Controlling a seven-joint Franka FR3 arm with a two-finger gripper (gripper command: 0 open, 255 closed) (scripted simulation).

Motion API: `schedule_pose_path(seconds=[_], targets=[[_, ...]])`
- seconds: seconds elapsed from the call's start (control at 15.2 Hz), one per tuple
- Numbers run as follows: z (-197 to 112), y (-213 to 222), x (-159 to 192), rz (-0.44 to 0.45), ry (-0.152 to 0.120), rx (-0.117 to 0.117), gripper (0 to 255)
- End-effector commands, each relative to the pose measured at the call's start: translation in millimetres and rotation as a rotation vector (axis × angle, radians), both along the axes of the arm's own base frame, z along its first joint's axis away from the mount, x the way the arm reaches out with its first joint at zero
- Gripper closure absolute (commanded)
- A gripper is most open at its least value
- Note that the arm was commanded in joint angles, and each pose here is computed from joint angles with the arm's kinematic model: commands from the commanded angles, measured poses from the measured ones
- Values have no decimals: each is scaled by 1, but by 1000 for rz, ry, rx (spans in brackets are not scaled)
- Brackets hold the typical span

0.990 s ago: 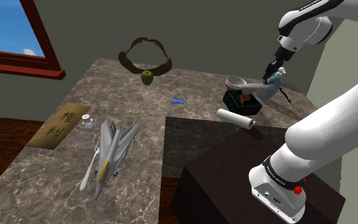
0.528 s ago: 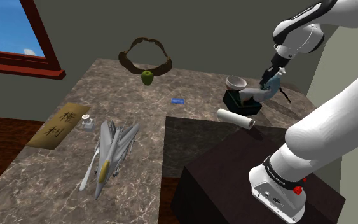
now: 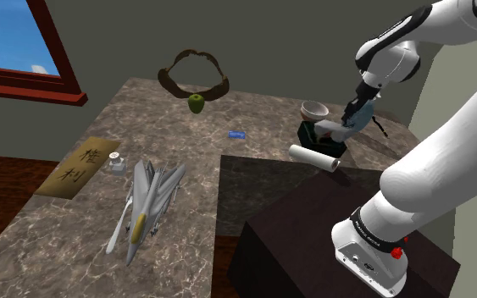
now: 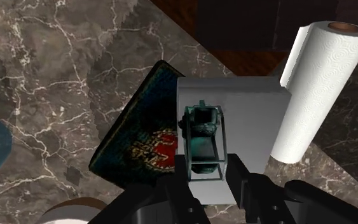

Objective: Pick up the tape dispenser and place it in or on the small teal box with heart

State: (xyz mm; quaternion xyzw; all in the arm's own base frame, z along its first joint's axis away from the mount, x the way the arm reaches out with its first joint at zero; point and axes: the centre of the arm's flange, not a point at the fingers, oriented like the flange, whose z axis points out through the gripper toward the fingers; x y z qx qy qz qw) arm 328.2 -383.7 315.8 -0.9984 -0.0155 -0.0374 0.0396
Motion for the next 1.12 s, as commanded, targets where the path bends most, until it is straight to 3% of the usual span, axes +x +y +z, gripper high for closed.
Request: schedule_pose_path(seconds=[0.0,0.2,0.73,0.79,1.06], targets=[[-11,0,0,0,0,0,255],[-26,0,0,0,0,0,255],[-26,0,0,0,0,0,255],[-26,1,0,0,0,0,0],[-25,1,0,0,0,0,0]])
